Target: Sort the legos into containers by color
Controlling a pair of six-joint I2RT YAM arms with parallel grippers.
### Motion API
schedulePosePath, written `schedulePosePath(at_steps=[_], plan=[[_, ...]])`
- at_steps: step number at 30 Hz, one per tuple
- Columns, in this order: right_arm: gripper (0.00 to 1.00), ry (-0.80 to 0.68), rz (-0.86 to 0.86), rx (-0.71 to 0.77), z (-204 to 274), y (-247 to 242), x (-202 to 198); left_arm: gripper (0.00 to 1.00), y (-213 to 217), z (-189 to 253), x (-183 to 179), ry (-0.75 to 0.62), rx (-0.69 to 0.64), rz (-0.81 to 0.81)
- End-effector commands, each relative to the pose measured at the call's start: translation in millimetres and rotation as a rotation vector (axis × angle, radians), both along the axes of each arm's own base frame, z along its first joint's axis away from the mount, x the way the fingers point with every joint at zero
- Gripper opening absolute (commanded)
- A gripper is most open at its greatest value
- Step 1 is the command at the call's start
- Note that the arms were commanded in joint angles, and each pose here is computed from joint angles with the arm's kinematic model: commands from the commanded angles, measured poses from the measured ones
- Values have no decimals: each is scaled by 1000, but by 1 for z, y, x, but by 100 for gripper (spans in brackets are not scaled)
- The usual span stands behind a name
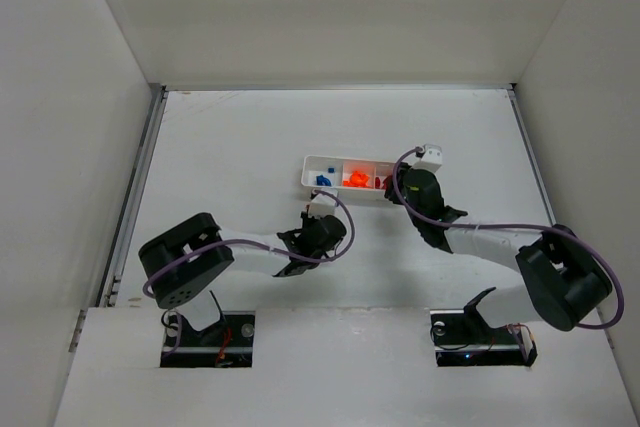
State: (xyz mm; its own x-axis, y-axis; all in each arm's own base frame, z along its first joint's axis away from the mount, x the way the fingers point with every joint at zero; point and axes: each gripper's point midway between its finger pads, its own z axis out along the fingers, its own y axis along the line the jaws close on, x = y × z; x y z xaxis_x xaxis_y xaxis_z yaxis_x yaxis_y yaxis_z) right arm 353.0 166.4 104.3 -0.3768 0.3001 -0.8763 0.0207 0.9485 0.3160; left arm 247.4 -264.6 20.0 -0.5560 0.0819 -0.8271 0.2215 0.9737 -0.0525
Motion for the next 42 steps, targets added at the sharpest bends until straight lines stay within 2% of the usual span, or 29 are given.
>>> schedulePosePath(at_steps=[1,4,9,14,20,28,30,32,36,42], plan=[[40,-60,3,44,17,5,2,9,-8,8,7,-20,-9,-8],[40,-69,4,50,20,4,-1,8,-17,25,5,-42,-45,-31],[40,-94,6,66,30,1,-6,8,-22,84,9,-109,-182,-38],[36,-111,22,83,36,3,-15,9,-4,116,42,-140,-256,50],[23,-118,91,84,41,22,-28,10,-4,115,84,-105,-298,110],[25,-92,260,53,37,69,-57,12,-5,94,121,-65,-285,171],[26,-80,279,51,32,77,-60,16,-4,89,124,-58,-279,183],[27,-66,308,50,28,89,-65,24,-1,88,125,-59,-282,197],[29,-30,375,43,15,122,-77,33,9,101,121,-83,-318,212],[33,18,450,25,-13,183,-93,36,42,113,103,-110,-390,273]])
